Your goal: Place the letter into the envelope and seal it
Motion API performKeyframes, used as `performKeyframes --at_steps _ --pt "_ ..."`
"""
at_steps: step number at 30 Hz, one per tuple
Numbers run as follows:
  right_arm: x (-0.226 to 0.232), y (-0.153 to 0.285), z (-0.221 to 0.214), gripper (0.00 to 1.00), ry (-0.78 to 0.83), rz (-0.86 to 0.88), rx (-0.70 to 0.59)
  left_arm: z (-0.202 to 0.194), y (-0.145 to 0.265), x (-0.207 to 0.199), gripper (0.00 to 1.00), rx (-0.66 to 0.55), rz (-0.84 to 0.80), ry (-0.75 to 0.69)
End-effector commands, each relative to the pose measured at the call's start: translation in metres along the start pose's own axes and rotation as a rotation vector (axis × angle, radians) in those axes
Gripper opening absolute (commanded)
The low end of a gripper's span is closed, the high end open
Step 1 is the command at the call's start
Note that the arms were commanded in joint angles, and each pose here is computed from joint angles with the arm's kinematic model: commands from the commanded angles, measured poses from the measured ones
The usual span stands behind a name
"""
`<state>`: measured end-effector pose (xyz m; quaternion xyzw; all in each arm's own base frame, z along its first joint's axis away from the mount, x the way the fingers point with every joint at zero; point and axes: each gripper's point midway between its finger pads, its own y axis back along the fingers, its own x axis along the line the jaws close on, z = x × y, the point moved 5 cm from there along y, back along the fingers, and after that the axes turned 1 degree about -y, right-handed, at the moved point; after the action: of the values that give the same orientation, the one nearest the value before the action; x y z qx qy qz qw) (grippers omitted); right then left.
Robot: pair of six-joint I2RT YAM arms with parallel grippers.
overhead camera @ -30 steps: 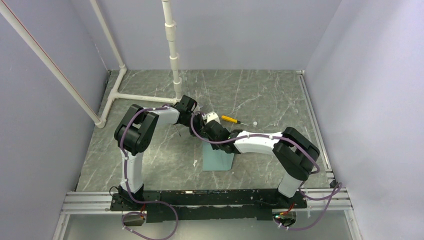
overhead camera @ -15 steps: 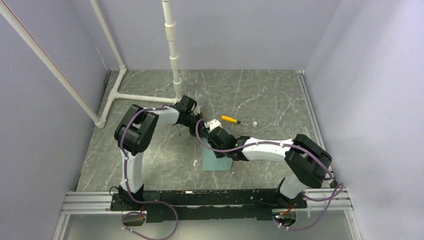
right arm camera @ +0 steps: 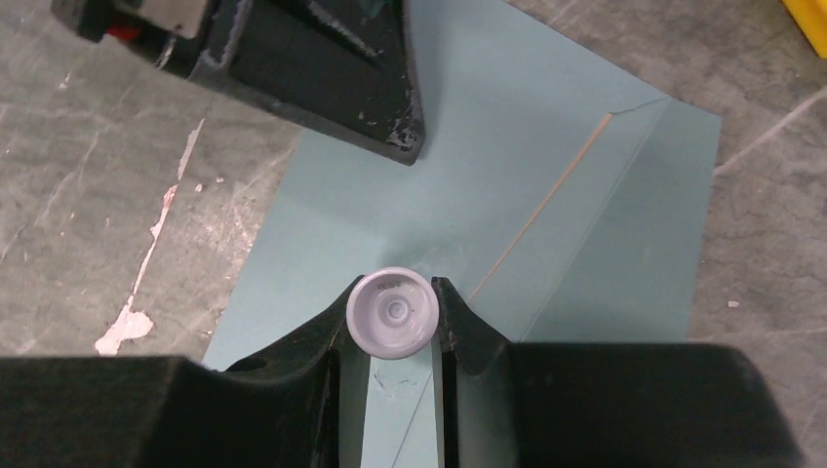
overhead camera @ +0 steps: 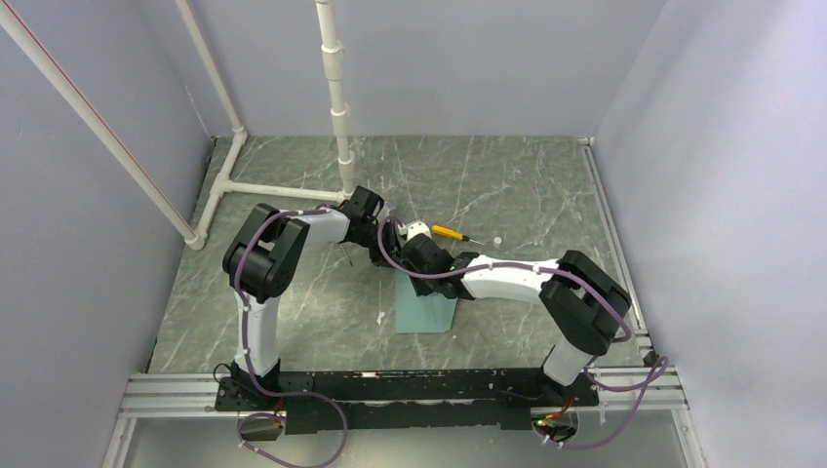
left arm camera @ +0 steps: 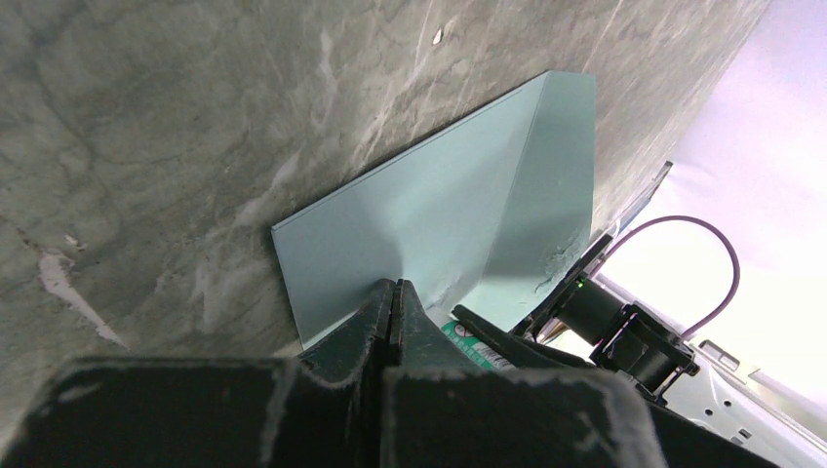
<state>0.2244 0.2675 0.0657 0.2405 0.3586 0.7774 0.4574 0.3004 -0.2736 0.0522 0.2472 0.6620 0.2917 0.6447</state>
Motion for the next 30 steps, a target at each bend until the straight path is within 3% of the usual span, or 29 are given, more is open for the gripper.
performKeyframes --at_steps 1,13,22,30 --pt "-0.022 -0.003 -0.025 0.00 -0.020 -0.136 0.108 -0.017 -0.017 0.044 0.02 0.030 0.171 0.025" --pt "-0.002 0.026 -0.045 0.00 0.025 0.022 0.055 -0.015 -0.018 0.046 0.02 0.034 0.168 0.028" --pt "0.007 0.017 -0.041 0.00 0.034 0.067 0.032 -0.014 -0.018 0.049 0.02 0.039 0.170 0.035" --pt "-0.007 -0.003 -0.030 0.00 0.002 -0.089 0.004 -0.014 -0.017 0.052 0.03 0.045 0.174 0.040"
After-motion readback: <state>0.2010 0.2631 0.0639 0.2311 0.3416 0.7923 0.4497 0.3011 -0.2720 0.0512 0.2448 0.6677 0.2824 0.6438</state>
